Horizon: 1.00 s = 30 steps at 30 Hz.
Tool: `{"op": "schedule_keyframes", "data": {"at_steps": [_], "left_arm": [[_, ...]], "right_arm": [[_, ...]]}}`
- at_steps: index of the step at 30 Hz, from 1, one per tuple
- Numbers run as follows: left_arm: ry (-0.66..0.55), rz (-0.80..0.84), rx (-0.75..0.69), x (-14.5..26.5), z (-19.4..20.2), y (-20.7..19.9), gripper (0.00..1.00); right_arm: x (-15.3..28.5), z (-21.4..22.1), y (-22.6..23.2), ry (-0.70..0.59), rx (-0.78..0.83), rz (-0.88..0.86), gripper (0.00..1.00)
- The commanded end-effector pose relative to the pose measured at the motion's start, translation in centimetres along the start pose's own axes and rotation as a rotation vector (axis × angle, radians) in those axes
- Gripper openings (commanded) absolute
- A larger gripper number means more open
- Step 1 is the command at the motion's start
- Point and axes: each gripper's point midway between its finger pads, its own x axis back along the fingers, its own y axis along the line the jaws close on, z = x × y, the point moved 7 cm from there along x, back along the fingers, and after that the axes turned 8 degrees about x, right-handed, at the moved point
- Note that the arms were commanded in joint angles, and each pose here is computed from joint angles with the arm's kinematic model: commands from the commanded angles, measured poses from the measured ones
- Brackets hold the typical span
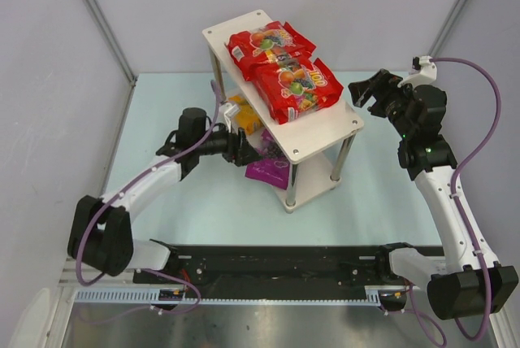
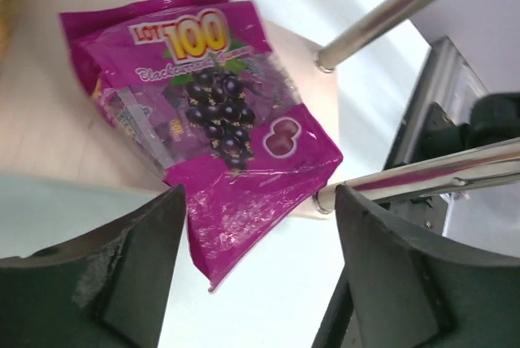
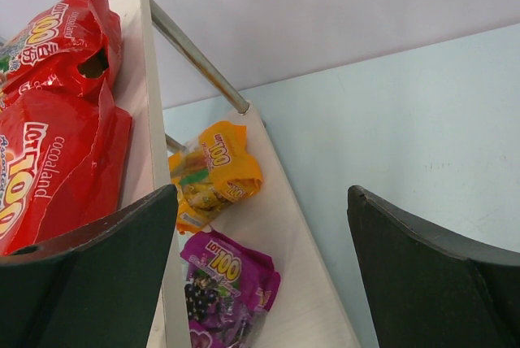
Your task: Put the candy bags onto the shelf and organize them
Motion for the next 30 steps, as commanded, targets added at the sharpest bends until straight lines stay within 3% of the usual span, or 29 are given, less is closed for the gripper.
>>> {"op": "schedule_keyframes", "data": {"at_steps": [1,3,4,6,13,24,29,30], "left_arm": [[-0.173,-0.167,0.051,2.0,-0.7,-0.1,0.83],[-0.246,-0.232,0.148,2.4,0.1,0.4,0.88],[-0.248,-0.253,0.204,2.3,1.5,0.9,0.98],[-0.302,-0.269,0.293,2.1,1.9,0.8,1.0],[-0.264,-0.461,0.543,-0.4,4.6,0.5,1.0],[-0.32,-0.417,0.709,-2.2,6.9,-0.4,1.0],[-0.305,-0.389,0.726,-2.5,8.1,0.0,0.87],[-0.303,-0.377,0.724,-2.7,8.1,0.0,0.79]], "right_arm": [[0.0,-0.8,0.1,-0.038,0.012,-0.007,0.89],[0.0,-0.9,0.1,-0.041,0.012,-0.008,0.89],[0.0,-0.8,0.2,-0.038,0.01,-0.01,0.89],[0.1,-0.8,0.2,-0.04,0.012,-0.01,0.89],[0.1,-0.7,0.1,-0.032,0.009,-0.006,0.89],[0.2,-0.7,0.0,-0.031,0.013,0.0,0.89],[0.2,-0.6,0.1,-0.027,0.01,-0.001,0.89],[0.2,-0.6,0.0,-0.026,0.01,-0.001,0.89]]}}
